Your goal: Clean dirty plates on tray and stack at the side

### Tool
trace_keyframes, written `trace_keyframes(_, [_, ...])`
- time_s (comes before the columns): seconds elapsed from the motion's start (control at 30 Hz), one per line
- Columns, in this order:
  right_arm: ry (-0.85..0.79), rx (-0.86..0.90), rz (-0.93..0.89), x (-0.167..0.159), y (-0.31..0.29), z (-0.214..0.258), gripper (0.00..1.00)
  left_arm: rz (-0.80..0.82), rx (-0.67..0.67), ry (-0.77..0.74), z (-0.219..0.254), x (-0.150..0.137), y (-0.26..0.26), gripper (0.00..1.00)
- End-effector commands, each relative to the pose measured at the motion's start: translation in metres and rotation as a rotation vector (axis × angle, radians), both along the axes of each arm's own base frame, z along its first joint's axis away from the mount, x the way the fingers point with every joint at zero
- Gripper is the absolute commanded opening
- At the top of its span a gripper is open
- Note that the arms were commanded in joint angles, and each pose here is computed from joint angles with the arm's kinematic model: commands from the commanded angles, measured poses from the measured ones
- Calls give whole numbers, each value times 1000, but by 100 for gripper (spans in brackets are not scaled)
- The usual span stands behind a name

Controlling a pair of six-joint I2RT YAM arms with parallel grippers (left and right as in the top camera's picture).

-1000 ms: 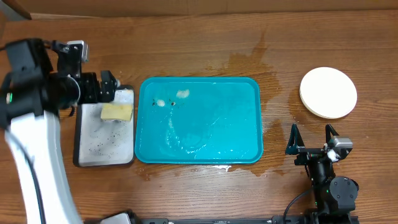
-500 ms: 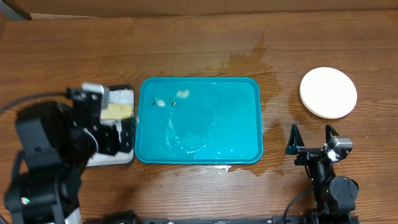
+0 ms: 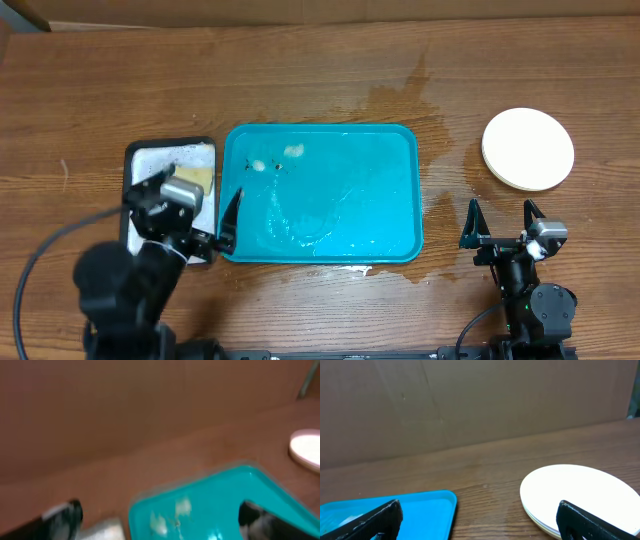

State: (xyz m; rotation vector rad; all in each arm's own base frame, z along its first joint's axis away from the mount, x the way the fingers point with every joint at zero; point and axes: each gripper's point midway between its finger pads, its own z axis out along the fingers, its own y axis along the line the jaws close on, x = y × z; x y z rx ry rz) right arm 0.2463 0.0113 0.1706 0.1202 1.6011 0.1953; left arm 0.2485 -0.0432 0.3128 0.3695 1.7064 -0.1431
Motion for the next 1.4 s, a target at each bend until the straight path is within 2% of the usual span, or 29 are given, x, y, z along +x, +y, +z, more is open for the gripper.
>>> trace_keyframes(0.0, [-8,0,3,0,0,-1,100,-73,14,-183,6,-6,-14,100])
trace_keyframes(0.17, [-8,0,3,0,0,-1,100,-68,39,-430,13,-15,-15,100])
trace_keyframes(0.3, [-8,0,3,0,0,-1,100,-29,18,-474,-9,-18,-9,100])
trace_keyframes(0.7, [-8,0,3,0,0,-1,100,171,-161,-385,-80,-9,25,100])
trace_keyframes(1.07, [-8,0,3,0,0,-1,100,257,-149,-77,-155,-3,36,100])
trace_keyframes(1.37, [-8,0,3,0,0,-1,100,274,-143,-81,-155,-3,39,100])
